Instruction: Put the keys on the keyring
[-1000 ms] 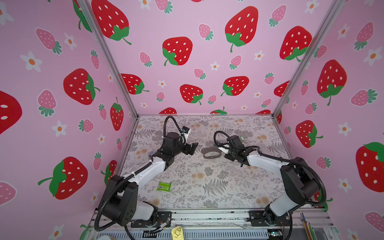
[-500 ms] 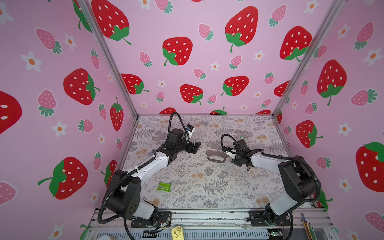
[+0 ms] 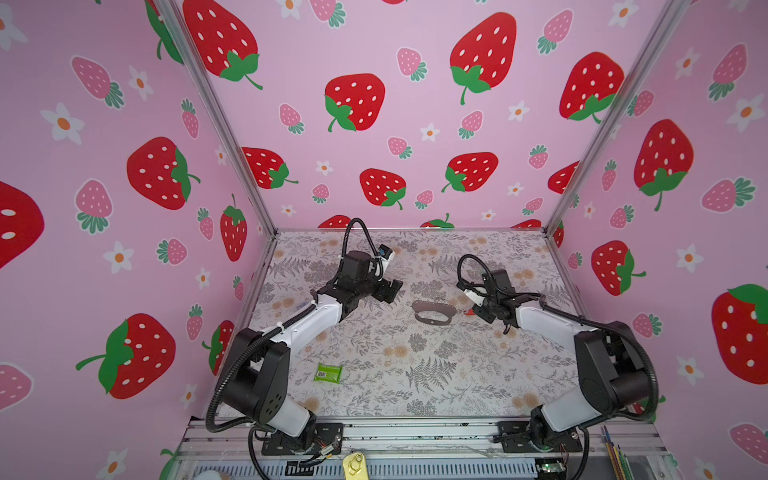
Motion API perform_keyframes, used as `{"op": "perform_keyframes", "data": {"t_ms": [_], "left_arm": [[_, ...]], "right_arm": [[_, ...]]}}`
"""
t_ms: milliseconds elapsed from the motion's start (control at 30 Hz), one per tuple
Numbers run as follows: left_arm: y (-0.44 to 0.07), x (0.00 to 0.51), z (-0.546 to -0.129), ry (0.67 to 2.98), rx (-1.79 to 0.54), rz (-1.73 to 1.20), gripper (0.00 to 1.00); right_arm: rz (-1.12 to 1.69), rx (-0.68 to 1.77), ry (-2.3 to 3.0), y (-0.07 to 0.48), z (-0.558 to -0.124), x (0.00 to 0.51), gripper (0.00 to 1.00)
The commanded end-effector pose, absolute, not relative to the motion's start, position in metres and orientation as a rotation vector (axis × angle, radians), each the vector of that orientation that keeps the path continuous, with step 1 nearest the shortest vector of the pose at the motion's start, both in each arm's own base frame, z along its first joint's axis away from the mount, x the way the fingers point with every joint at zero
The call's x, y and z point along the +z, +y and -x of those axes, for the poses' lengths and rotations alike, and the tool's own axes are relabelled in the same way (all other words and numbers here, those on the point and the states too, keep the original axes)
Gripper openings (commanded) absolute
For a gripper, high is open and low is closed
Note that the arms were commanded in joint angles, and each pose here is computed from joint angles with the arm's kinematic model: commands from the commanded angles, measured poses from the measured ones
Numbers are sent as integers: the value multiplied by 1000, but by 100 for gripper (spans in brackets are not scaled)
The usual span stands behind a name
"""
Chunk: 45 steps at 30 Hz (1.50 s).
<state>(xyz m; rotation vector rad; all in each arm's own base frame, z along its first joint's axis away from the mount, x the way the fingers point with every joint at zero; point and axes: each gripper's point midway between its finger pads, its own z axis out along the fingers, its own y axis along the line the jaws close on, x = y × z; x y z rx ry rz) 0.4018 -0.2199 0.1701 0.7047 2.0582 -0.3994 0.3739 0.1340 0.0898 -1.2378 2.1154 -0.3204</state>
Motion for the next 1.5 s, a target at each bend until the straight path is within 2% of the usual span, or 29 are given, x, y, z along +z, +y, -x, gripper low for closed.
{"op": "perform_keyframes", "data": {"t_ms": [0,200,367,667,933,1467], "left_arm": [[-228,179,-406,2047,-437,-731,86],[-233,165,-398,2164,-545,-643,65],[-234,143,-389,2299,-612,-473,64],[-242,117,-391,2406,-837,-291,57],[-205,114,-393,2412,-881,-152,52],[-184,126,-407,2365,-786,-207,55]], "right_arm": [[1160,-189,2050,153,-388,130,50],[1146,118,1909,205,-399,154,49],[1183,363,1880,242,-388,137,41],[1210,483,1946,319,-365,100,30],[1360,401,1852,368,-337,71,25],[1401,171,1865,365,-350,39,29]]}}
